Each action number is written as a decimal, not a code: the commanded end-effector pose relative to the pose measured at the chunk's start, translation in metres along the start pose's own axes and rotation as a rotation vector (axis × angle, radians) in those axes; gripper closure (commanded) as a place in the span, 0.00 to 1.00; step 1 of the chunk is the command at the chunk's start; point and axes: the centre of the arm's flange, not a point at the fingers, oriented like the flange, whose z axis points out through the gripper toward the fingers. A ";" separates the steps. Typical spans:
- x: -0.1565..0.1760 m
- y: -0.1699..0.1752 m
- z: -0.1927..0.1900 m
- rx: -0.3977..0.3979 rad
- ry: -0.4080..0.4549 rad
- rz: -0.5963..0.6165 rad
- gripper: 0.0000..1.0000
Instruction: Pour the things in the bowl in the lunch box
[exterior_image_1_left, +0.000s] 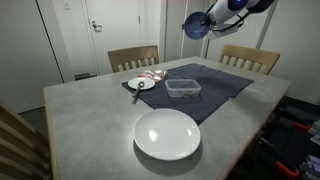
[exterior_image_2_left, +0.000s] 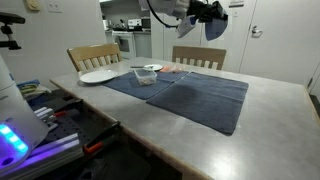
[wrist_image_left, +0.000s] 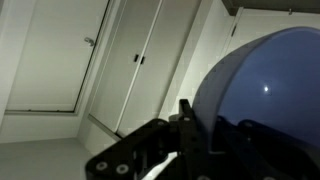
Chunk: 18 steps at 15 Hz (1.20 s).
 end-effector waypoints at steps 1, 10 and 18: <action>0.015 -0.006 0.016 0.084 -0.119 -0.059 0.98; 0.018 -0.018 0.042 0.237 -0.232 -0.359 0.98; -0.016 -0.043 0.052 0.356 -0.312 -0.519 0.98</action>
